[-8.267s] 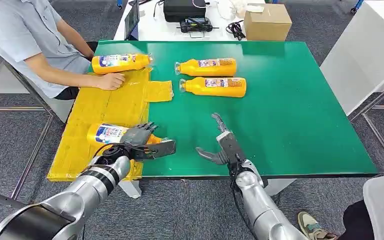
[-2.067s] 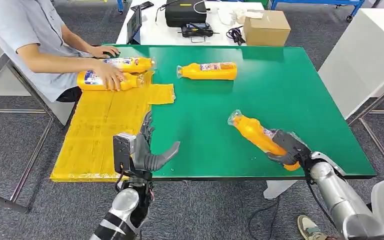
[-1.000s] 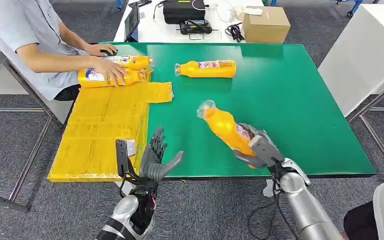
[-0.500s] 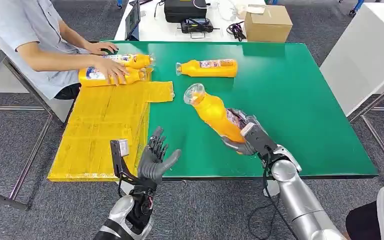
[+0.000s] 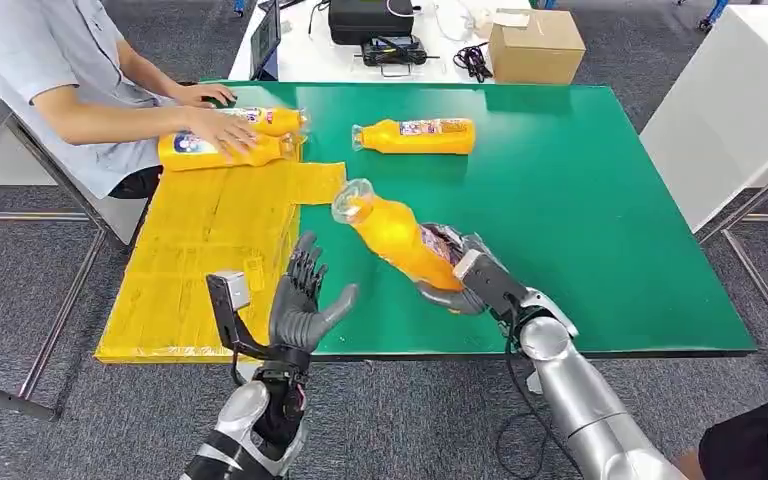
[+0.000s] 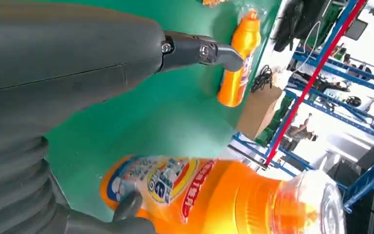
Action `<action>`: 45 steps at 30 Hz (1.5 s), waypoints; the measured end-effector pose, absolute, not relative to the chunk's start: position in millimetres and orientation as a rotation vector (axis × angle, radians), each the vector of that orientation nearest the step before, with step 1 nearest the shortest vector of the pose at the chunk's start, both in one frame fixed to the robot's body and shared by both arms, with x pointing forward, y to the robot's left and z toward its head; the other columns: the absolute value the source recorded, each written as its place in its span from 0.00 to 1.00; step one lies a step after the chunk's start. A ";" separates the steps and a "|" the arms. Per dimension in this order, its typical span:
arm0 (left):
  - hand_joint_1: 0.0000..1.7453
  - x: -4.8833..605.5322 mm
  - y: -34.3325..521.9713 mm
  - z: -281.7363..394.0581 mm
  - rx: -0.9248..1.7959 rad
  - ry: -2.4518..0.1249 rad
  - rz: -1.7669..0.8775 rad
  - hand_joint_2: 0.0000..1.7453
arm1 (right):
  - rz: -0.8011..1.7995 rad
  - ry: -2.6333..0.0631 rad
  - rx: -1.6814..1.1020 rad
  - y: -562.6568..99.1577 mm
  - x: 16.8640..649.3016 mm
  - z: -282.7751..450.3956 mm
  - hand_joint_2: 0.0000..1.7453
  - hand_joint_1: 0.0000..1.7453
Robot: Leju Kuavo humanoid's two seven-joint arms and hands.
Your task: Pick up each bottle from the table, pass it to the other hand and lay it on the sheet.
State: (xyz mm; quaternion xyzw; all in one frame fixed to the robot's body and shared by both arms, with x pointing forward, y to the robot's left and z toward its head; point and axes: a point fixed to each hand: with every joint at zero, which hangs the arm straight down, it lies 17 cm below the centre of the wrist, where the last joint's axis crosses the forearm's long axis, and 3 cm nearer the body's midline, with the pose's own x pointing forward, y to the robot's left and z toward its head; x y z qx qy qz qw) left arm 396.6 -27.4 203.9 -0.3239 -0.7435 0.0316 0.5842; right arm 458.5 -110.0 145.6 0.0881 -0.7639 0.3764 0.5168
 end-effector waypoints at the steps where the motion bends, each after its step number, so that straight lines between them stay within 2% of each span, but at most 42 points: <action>1: 0.00 396.5 -27.7 204.4 -0.758 -1.736 0.073 1.00 | 0.909 -1.833 0.215 -108.1 458.2 145.7 1.00 1.00; 11: 0.00 402.3 -23.9 210.1 -0.807 -1.733 0.147 1.00 | 0.933 -1.844 0.366 -86.2 440.7 156.7 1.00 1.00; 16: 0.00 402.5 -29.1 210.7 -0.860 -1.711 0.148 1.00 | 0.951 -1.854 0.355 -78.8 437.7 158.9 1.00 1.00; 26: 0.00 412.3 -24.3 209.7 -0.803 -1.746 0.174 1.00 | 0.973 -1.892 0.377 -42.7 433.5 184.9 1.00 1.00; 45: 0.00 405.2 -24.4 227.0 -0.843 -1.785 0.187 1.00 | 0.937 -1.871 0.311 -50.9 447.1 169.8 1.00 1.00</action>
